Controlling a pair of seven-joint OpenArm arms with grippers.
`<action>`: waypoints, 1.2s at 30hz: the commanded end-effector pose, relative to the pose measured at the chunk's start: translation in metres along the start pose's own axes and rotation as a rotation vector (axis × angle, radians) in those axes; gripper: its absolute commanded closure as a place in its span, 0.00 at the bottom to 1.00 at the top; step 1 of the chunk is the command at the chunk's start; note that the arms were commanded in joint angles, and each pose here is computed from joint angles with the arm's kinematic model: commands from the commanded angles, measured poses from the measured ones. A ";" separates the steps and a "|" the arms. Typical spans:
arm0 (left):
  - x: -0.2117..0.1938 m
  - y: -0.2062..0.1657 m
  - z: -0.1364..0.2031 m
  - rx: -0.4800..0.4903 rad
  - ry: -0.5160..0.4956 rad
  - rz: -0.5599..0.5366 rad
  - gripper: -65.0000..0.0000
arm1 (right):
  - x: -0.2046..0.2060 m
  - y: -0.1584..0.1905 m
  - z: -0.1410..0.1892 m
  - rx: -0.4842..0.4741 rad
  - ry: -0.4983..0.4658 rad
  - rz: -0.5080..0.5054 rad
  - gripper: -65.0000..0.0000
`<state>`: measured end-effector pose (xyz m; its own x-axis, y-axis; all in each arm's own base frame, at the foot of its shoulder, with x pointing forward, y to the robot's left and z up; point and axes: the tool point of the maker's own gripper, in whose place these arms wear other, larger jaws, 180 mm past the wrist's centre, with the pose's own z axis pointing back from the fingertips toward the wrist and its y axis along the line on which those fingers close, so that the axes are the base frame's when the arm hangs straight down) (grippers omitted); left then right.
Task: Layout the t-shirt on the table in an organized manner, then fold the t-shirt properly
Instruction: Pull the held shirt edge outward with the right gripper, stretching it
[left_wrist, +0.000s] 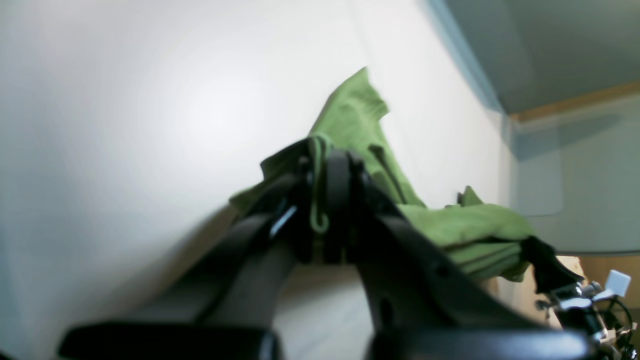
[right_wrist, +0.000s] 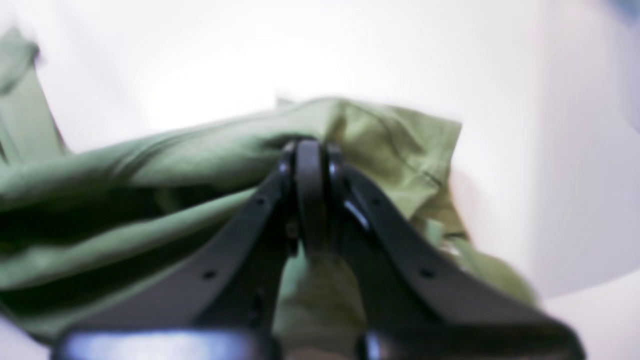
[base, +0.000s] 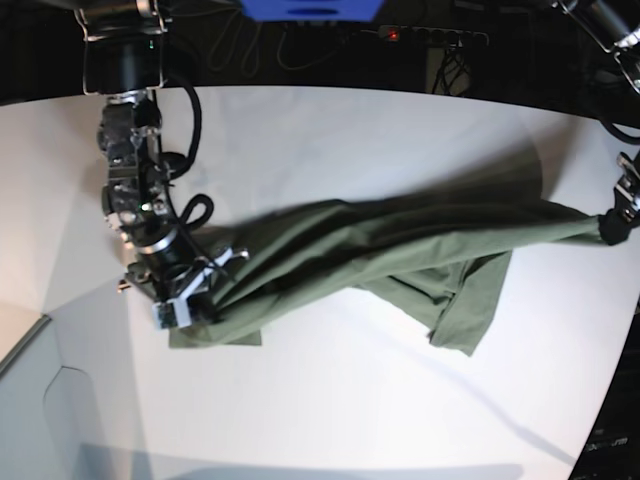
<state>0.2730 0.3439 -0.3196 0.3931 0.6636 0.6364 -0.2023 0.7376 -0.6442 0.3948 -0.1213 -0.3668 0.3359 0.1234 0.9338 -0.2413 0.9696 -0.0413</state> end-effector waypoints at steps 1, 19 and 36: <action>0.021 -0.010 0.002 -0.028 -0.052 -0.030 1.00 | 0.024 -0.009 0.003 -0.019 -0.078 0.003 1.00; 0.031 -0.018 -0.003 -0.050 -0.073 -0.034 1.00 | -0.062 0.009 0.059 -0.012 0.092 -0.030 1.00; 0.034 -0.020 -0.004 -0.056 -0.084 -0.035 1.00 | -0.039 0.001 0.042 -0.018 0.045 -0.019 0.42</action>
<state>0.2880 0.3439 -0.3061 0.3674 0.6603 0.6550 -0.1705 0.7401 -0.6505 0.3292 -0.1345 -0.4076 0.4450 0.1211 0.8873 -0.2155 0.9762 -0.0251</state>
